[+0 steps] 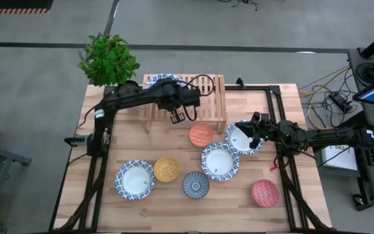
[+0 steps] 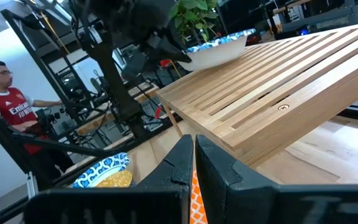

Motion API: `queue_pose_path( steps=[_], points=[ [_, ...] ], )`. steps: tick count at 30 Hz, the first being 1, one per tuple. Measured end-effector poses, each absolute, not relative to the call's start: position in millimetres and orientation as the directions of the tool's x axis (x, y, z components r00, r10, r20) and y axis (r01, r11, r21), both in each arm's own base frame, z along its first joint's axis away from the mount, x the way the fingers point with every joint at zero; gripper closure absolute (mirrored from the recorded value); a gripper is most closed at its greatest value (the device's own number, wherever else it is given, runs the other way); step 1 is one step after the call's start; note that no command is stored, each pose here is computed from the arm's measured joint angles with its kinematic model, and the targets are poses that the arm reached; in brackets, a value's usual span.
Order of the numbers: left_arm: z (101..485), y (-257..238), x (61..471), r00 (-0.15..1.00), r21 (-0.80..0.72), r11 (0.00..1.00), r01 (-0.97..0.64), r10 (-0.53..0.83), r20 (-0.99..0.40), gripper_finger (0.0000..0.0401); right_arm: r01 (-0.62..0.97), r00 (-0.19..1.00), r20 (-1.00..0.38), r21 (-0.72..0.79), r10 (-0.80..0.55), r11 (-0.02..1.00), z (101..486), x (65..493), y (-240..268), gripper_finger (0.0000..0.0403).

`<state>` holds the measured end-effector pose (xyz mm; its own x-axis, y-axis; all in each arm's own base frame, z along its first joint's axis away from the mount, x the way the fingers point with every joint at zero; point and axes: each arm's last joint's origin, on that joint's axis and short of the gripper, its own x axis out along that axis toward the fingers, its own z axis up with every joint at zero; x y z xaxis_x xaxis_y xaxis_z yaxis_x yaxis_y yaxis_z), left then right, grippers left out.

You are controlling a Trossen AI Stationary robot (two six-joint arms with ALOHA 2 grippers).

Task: Place and stack bowls onto a shelf
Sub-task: Put the white blue patterned bowl on the shelf

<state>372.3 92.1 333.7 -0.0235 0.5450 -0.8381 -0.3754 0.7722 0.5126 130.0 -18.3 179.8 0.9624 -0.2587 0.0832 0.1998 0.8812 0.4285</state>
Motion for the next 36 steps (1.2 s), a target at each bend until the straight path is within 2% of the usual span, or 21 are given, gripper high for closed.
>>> queue_pose_path(
  steps=[14,21,28,36],
  points=[
    [317.5,94.4,370.1,-0.079,0.506,0.761,-0.405,0.523,-0.849,0.0396,0.203,0.962,0.084,0.413,-0.259,0.888,179.9,130.0,-18.3,0.0394],
    [320.4,92.1,368.6,-0.068,0.491,0.762,-0.422,0.513,-0.855,0.0358,0.204,0.962,0.083,0.407,-0.258,0.890,179.8,130.0,-18.3,0.0394],
    [327.9,90.6,364.8,-0.047,0.477,0.763,-0.436,0.510,-0.859,0.0304,0.204,0.962,0.083,0.407,-0.258,0.890,179.8,130.0,-18.3,0.0394],
    [360.8,76.3,344.9,0.057,0.428,0.786,-0.446,0.502,-0.863,0.0270,0.204,0.962,0.083,0.407,-0.258,0.890,179.8,130.0,-18.3,0.0394]
  ],
)
